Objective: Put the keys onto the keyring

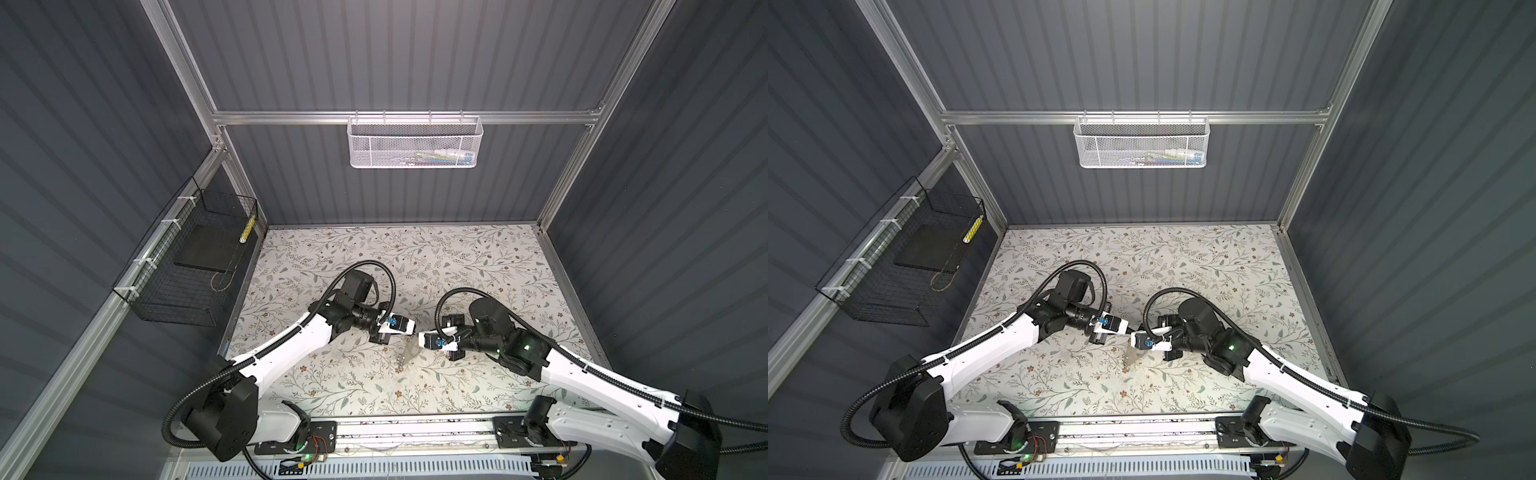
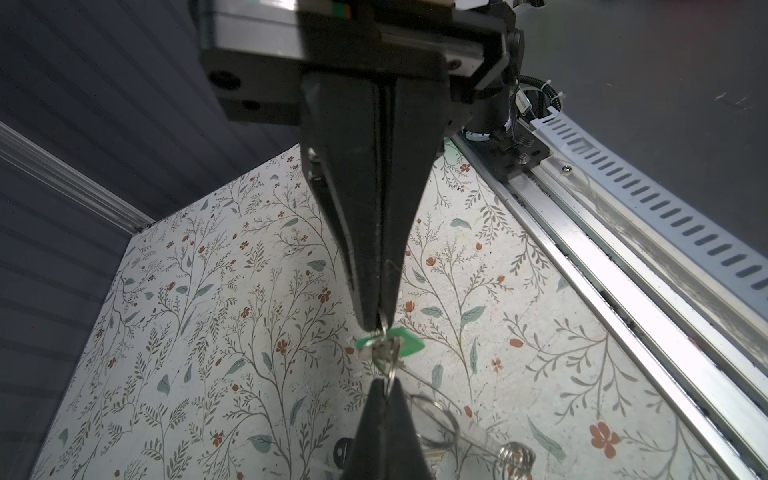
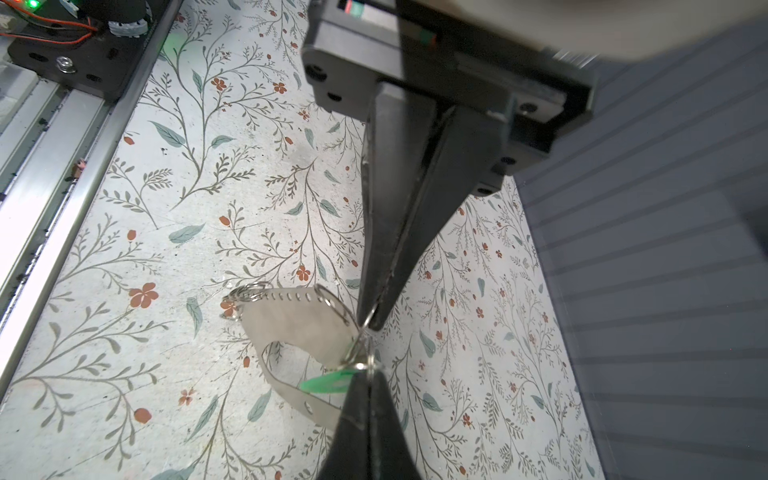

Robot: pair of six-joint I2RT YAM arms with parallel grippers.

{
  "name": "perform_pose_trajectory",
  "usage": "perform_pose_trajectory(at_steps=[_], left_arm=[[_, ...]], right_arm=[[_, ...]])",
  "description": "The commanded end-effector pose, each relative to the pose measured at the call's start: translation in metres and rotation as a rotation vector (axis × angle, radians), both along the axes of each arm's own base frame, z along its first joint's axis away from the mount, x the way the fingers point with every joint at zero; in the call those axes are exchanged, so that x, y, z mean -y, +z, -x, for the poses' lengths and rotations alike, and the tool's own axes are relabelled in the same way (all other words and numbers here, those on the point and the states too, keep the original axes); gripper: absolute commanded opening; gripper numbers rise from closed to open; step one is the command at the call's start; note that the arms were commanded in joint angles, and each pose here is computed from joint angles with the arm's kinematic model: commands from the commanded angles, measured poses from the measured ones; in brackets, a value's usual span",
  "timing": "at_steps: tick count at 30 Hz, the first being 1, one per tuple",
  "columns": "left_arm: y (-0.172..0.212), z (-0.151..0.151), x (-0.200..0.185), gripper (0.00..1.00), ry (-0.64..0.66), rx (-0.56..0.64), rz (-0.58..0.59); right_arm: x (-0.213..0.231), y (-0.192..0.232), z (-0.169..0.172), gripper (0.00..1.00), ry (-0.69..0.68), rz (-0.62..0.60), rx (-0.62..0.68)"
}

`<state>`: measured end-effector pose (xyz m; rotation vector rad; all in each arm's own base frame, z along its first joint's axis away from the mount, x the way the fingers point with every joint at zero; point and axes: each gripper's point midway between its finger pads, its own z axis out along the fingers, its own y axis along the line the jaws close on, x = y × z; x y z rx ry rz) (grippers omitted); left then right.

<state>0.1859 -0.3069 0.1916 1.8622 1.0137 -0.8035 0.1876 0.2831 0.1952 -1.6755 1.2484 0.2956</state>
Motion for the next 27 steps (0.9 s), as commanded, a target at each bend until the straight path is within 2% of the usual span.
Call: perform_pose_trajectory(at_steps=[1, 14, 27], left_arm=[[0.010, 0.003, 0.003, 0.00, -0.023, -0.027, 0.012], [0.014, 0.001, 0.005, 0.00, -0.012, -0.035, 0.021], [0.016, 0.000, 0.003, 0.00, 0.020, -0.032, 0.024]], right_arm=[[-0.007, 0.011, 0.002, 0.00, 0.031, -0.014, 0.027], [-0.004, -0.003, 0.007, 0.00, 0.059, 0.080, 0.075], [0.005, -0.015, -0.004, 0.00, -0.022, 0.108, 0.152]])
